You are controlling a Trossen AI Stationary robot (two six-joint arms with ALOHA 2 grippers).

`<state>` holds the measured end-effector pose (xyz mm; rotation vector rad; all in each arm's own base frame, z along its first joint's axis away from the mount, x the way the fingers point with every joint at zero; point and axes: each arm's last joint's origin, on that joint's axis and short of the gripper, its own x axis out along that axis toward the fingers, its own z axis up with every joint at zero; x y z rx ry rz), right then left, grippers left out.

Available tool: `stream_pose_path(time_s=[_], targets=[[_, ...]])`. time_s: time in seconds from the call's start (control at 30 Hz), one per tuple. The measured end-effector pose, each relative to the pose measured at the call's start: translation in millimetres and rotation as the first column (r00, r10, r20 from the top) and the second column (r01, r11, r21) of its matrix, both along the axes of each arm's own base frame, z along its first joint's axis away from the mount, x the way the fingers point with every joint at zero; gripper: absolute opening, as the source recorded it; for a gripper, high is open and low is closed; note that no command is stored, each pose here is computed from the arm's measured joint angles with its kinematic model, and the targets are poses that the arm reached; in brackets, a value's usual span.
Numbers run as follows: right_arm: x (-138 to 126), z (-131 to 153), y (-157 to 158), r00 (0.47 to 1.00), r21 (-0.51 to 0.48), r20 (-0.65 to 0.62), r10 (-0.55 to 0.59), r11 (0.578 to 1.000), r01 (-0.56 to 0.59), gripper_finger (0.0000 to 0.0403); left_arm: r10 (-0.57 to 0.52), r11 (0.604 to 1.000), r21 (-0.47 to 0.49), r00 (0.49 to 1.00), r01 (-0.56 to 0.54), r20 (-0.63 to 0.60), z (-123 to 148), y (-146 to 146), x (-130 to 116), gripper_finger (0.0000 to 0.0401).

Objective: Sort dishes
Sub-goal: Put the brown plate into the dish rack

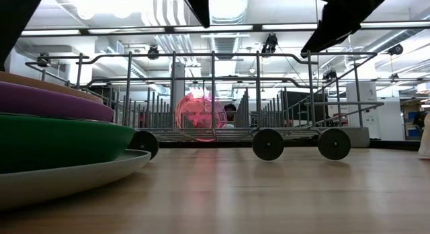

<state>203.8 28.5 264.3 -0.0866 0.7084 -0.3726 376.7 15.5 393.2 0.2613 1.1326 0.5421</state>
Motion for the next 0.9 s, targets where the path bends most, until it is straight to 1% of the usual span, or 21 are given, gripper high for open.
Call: stream_pose_path(time_s=[0.1,0.17,0.23,0.33,0.4,0.57,0.77,0.9], targets=[[-0.2,-0.7,0.0,1.0,-0.001,-0.002,0.0,1.0,0.0,0.0223,-0.027,1.0,-0.008,0.999,0.027,-0.031,0.2,-21.0,-6.2,0.0046],[-0.1,-0.6,0.0,1.0,-0.001,-0.002,0.0,1.0,0.0,0.0226,-0.065,0.998,-0.012,0.998,0.065,-0.027,0.0,-37.7,-7.7,0.0046],[-0.1,-0.6,0.1,1.0,0.0,-0.002,0.001,1.0,-0.001,0.0229,-0.141,0.99,-0.035,0.989,0.14,-0.043,-0.2,-58.1,-12.5,0.0046],[-0.3,-1.2,0.4,1.0,0.0,-0.004,0.003,1.0,-0.003,0.0231,-0.26,0.964,-0.08,0.964,0.255,-0.059,0.9,-89.4,-25.8,0.0046],[-0.3,-1.2,0.6,1.0,0.004,-0.004,0.007,1.0,-0.007,0.023,-0.285,0.955,-0.093,0.958,0.28,-0.045,1.0,-108.6,-35.0,0.0046],[-0.1,-1.0,0.7,1.0,0.007,-0.001,0.005,1.0,-0.005,0.0223,-0.239,0.962,-0.136,0.971,0.238,0.004,-6.6,-152.2,-65.8,0.0046],[0.8,-0.1,0.9,1.0,0.033,0.024,-0.014,0.999,0.013,0.0213,-0.192,0.977,-0.097,0.981,0.192,0.014,-34.3,-196.1,-101.0,0.0046],[2.4,1.1,2.1,0.998,0.084,0.054,-0.017,0.996,0.012,0.0208,-0.166,0.982,-0.092,0.986,0.165,-0.001,-55.8,-216.6,-120.3,0.0046]])
